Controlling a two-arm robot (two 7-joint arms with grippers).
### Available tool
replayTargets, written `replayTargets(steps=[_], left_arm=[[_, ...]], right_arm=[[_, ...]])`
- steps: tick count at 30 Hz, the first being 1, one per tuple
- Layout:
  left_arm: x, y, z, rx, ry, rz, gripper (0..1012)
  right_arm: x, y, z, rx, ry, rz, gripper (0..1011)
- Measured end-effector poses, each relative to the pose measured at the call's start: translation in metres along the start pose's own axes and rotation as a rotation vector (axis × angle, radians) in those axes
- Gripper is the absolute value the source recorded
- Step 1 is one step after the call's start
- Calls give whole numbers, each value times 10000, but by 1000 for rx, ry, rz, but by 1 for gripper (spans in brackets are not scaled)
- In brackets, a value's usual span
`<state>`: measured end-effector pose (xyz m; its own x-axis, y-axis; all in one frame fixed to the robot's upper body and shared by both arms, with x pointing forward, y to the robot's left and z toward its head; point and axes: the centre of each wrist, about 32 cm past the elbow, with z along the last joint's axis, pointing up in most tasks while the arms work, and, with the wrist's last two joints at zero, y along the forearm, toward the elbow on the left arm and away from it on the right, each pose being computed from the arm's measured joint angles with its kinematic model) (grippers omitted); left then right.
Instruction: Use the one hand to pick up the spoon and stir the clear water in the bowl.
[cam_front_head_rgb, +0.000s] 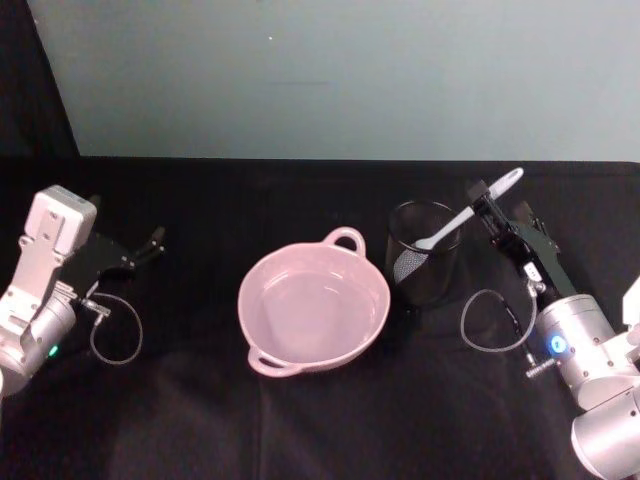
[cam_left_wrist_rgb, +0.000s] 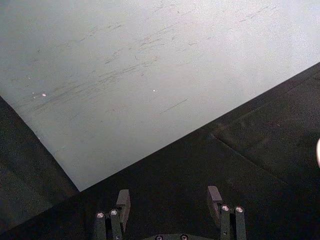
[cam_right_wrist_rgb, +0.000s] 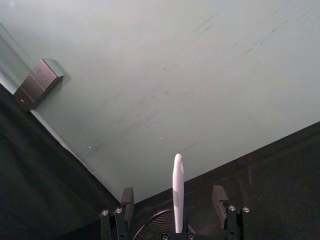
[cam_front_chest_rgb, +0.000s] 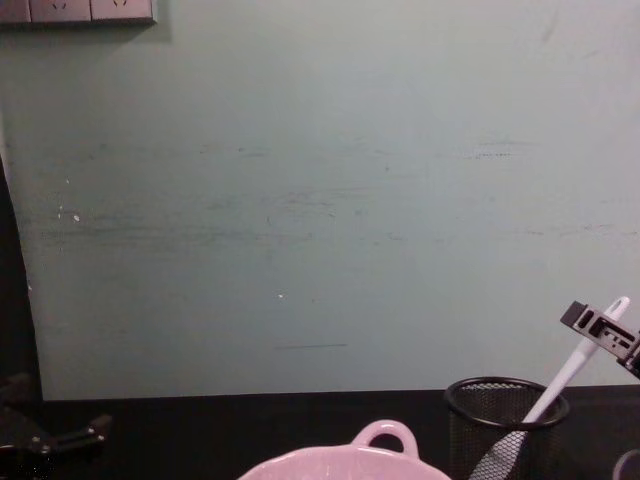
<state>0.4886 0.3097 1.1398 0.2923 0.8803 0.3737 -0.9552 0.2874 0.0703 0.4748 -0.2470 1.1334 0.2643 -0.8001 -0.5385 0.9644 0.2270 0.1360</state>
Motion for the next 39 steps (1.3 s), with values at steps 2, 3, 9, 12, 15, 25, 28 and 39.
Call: replayTargets(steps=[2,3,9,12,15,25,28,39], left_arm=[[0,0,0,0,0,0,1011],[0,0,0,0,0,0,1011],[0,0,0,0,0,0,1011],[0,0,0,0,0,0,1011],[0,0,0,0,0,0,1011],[0,0,0,0,0,0,1011],[0,0,0,0,0,0,1011],[0,0,0,0,0,0,1011]], right_arm=[[1,-1,1,0,0,0,1004],[1,-2,0,0,0,0,1004],[1,-4,1,0,-1,1,1004],[0,-5,2,0,-1,1,1004],[0,-5,2,0,-2,1,1004],[-2,-8,1,0,-2,2,1004],[-2,-8,1,0,-2,2,1004],[-1,-9,3,1,-2,1,1004]])
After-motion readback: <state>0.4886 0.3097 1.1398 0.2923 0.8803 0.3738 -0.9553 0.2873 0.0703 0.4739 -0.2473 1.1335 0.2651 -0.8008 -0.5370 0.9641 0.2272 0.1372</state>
